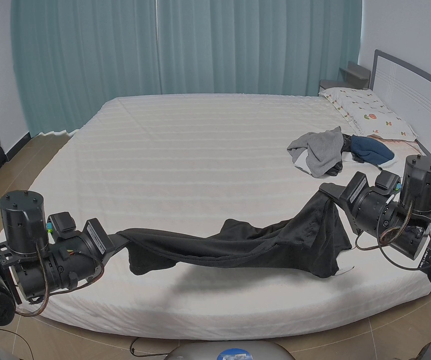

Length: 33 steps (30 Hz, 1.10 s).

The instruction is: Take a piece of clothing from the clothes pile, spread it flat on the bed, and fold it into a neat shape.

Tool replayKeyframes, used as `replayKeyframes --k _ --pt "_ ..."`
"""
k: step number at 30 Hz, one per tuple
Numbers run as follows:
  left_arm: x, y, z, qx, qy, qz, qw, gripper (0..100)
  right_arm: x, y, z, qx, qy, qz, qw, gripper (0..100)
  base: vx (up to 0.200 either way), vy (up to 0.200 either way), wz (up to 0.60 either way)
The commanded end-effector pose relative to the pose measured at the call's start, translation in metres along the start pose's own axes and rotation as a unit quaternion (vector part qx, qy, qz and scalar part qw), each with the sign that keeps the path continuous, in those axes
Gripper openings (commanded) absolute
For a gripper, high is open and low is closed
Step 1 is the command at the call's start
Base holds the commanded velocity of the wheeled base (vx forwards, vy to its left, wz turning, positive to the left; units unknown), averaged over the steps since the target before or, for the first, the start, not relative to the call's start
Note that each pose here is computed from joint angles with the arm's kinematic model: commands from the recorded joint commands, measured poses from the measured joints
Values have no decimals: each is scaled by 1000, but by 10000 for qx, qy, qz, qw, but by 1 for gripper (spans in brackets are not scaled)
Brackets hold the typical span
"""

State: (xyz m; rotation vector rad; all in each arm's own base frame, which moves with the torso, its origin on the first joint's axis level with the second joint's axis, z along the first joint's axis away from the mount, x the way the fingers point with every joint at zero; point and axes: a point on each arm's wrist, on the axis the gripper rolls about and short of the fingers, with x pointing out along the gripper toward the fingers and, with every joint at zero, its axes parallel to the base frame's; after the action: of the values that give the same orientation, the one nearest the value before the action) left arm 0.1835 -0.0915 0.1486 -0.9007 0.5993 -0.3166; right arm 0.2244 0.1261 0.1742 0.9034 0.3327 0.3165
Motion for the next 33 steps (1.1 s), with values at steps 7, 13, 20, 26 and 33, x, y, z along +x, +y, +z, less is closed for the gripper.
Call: replayKeyframes --k 7,13,20,26,33 --pt "-61 -59 24 303 -382 -846 9952 0 -69 57 40 -316 -801 935 9919 0 -57 0 0" --pt "-91 -97 56 361 -794 -962 9915 0 -116 120 103 -337 -1480 1386 9786 0 0 0 0" --pt "-70 -118 80 442 -852 -730 9927 0 -95 147 136 -387 -1661 1278 9770 0 0 0 0" --pt "-34 -114 94 310 -764 -318 9961 0 -38 134 146 -410 -1681 782 9818 0 0 0 0" --pt "24 -100 102 187 -482 80 9986 0 52 102 131 -421 -1372 251 9893 0 114 0 0"
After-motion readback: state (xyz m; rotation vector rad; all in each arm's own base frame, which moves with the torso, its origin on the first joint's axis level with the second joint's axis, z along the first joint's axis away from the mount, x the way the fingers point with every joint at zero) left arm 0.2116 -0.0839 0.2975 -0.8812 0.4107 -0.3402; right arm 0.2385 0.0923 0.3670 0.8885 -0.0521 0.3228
